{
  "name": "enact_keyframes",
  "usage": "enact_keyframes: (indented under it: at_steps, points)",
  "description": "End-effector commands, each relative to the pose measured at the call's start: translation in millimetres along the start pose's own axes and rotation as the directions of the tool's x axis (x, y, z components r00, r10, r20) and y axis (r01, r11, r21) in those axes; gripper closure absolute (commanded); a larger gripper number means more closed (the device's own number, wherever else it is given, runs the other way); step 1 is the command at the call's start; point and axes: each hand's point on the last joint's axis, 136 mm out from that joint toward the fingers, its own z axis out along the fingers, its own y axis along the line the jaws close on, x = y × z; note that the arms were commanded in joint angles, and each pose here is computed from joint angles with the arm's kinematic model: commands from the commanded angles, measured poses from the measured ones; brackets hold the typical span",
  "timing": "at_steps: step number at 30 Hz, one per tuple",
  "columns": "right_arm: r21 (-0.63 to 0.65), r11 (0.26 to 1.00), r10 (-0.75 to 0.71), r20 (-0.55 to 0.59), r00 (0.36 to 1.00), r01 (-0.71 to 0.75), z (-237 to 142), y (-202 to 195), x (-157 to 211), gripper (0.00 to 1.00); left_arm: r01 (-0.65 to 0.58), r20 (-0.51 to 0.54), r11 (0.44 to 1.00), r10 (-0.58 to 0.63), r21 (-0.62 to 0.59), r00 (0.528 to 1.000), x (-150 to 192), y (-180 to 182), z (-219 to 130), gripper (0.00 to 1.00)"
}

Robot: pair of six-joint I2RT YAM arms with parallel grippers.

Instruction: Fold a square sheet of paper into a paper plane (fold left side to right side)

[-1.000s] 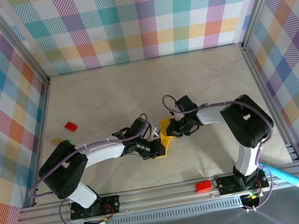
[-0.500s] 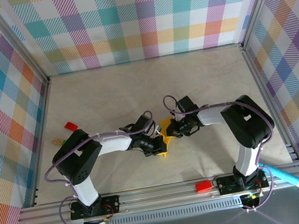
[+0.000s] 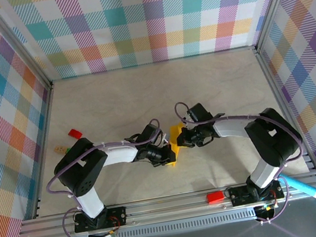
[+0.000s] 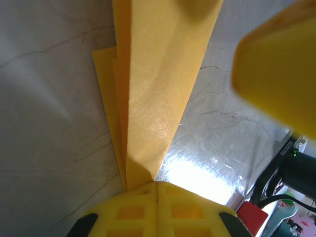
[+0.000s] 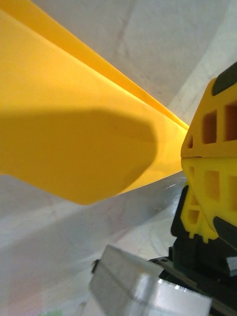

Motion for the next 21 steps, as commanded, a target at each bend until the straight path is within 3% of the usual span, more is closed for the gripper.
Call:
enact_keyframes:
  at_steps: [1, 13, 21]
  points:
    - [0.012, 1.000, 0.028, -0.033, 0.999, -0.027, 9, -4, 12, 1.00, 0.062, -0.049, 0.990, -0.068, -0.125, 0.996, 25, 36, 6, 1.00]
    - [0.028, 0.999, 0.024, -0.054, 0.998, -0.022, 26, -10, 16, 1.00, 0.070, -0.057, 0.985, -0.080, -0.155, 0.995, 28, 41, 6, 1.00]
    - [0.142, 0.990, 0.015, -0.048, 0.999, -0.008, 25, -32, 16, 1.00, 0.090, -0.070, 0.976, -0.105, -0.196, 0.992, 35, 52, 5, 1.00]
